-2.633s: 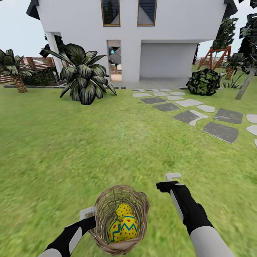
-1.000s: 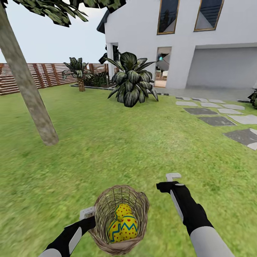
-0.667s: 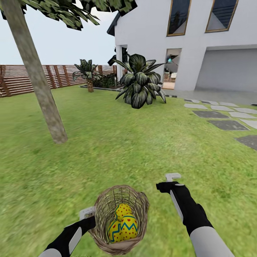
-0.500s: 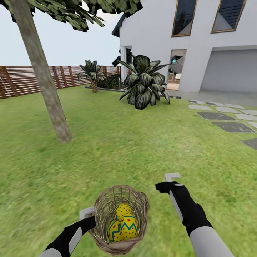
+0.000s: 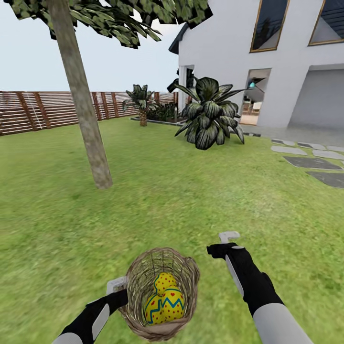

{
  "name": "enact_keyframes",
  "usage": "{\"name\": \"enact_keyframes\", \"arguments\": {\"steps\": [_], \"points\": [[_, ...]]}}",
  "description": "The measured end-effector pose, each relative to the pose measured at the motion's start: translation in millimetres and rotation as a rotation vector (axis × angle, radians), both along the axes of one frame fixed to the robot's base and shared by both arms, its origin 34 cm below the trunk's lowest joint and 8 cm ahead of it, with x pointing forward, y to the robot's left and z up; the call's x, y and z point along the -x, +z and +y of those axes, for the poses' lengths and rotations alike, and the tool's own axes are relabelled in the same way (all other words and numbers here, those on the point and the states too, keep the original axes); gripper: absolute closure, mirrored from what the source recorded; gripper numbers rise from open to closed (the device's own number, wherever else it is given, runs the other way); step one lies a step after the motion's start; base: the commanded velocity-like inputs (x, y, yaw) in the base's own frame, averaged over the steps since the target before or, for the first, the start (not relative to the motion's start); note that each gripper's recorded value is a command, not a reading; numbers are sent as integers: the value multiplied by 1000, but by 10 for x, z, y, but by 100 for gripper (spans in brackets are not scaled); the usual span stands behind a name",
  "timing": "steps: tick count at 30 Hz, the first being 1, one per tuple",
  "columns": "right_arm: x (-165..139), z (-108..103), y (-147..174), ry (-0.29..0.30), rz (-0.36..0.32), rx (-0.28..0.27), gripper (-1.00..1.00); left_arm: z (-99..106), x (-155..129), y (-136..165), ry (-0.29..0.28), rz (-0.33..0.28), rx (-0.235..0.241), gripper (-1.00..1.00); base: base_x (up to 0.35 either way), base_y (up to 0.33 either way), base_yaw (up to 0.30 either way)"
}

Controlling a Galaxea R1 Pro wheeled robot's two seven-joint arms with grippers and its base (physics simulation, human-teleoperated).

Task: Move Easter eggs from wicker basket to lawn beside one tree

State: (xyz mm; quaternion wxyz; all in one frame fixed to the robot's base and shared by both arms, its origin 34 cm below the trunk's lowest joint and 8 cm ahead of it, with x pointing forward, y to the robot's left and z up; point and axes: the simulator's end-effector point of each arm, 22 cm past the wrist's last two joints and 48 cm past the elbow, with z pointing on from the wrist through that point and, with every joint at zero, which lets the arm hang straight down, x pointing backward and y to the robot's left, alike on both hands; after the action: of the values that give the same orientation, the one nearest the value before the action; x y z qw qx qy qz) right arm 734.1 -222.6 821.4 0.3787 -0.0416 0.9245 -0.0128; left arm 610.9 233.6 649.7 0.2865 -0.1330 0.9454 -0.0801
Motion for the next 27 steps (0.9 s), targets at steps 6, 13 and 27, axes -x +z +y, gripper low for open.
{"name": "enact_keyframes", "arguments": {"steps": [6, 13, 27], "points": [[-6, 0, 41, 0, -7, 0, -100, 2, -24, 38, 0, -9, -1, 100, 0, 0, 221], [-13, 1, 88, 0, -15, 0, -100, 9, -66, 94, 1, -23, -2, 100, 0, 0, 221], [-21, 5, 173, 1, -29, 1, -100, 9, -104, 168, 1, -38, -2, 100, 0, 0, 229]]}}
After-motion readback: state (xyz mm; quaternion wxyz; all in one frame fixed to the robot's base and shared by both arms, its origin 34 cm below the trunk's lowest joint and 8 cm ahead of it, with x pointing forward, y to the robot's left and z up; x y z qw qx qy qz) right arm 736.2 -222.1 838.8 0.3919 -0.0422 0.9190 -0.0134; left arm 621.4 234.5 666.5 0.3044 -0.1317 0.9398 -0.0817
